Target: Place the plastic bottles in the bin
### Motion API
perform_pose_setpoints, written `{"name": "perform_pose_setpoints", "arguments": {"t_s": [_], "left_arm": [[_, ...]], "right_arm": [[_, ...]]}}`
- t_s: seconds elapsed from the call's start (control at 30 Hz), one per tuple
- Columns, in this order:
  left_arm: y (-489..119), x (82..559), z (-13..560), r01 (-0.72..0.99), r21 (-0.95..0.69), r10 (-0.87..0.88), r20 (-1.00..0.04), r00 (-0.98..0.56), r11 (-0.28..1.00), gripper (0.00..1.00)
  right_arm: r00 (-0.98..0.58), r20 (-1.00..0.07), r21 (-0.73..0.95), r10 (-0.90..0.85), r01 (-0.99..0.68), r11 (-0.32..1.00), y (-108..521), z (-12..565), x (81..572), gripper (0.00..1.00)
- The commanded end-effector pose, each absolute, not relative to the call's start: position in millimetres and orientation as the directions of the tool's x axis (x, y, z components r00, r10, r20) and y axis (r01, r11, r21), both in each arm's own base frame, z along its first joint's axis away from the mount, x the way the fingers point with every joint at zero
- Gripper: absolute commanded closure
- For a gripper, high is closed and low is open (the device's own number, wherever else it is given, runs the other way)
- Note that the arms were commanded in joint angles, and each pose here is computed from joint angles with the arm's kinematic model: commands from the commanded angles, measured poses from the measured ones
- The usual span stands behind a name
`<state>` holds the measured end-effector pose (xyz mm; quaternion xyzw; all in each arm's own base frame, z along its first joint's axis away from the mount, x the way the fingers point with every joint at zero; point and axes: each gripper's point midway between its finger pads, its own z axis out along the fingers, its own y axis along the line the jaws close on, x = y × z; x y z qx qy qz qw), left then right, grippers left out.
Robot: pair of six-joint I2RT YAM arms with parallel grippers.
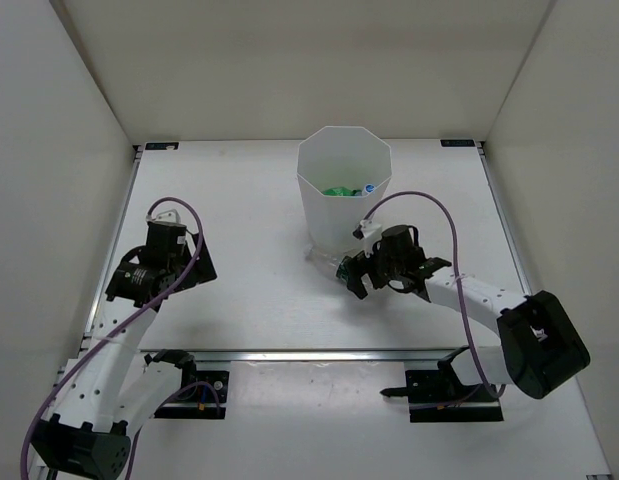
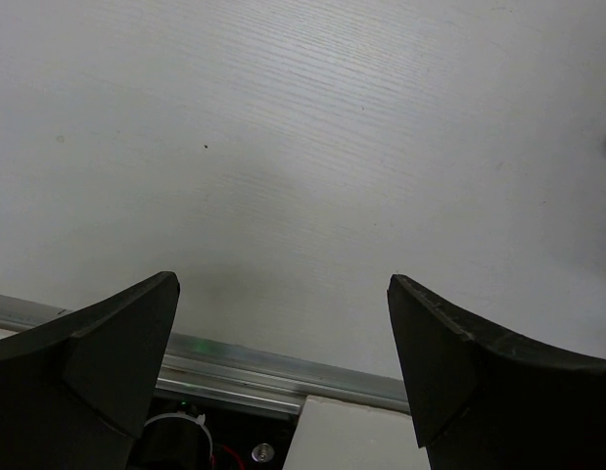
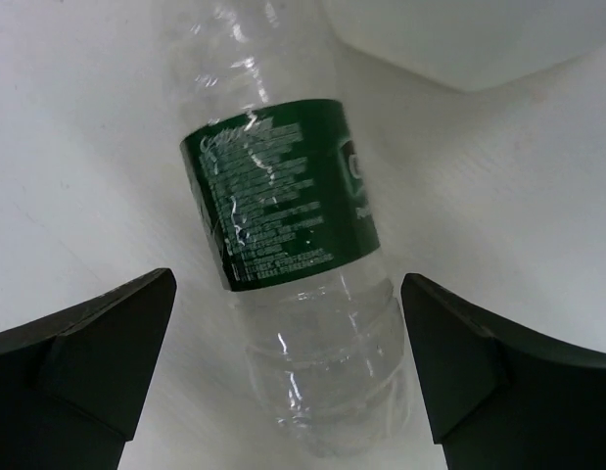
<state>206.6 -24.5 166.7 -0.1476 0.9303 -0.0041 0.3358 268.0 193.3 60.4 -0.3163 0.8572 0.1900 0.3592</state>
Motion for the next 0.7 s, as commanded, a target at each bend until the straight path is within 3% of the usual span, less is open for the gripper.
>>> {"name": "perform_pose_setpoints", "arguments": {"t_s": [0.0, 0.33, 0.5, 0.67], "left_arm": [[-22, 208, 181, -0.274, -0.113, -0.28, -0.646, -0.71, 0.955, 0.01], [-26, 206, 188, -0.256, -0.134, -0.279, -0.659, -0.699, 0.957, 0.01], [-29, 206, 191, -0.245, -0.149, -0.28, -0.665, -0.692, 0.958, 0.02], [-25, 207, 191, -0.26, -0.132, -0.28, -0.667, -0.691, 0.957, 0.01]], "right_arm": [[-0.496, -0.78, 0.066, -0.381, -0.672, 0.738, 200, 64, 269, 0.03], [-0.547, -0.785, 0.178, -0.291, -0.648, 0.74, 205, 52, 239, 0.46], [-0.451, -0.84, 0.154, -0.303, -0.733, 0.662, 236, 94, 229, 0.6], [-0.307, -0.928, 0.175, -0.21, -0.858, 0.483, 281, 174, 198, 0.6]]}}
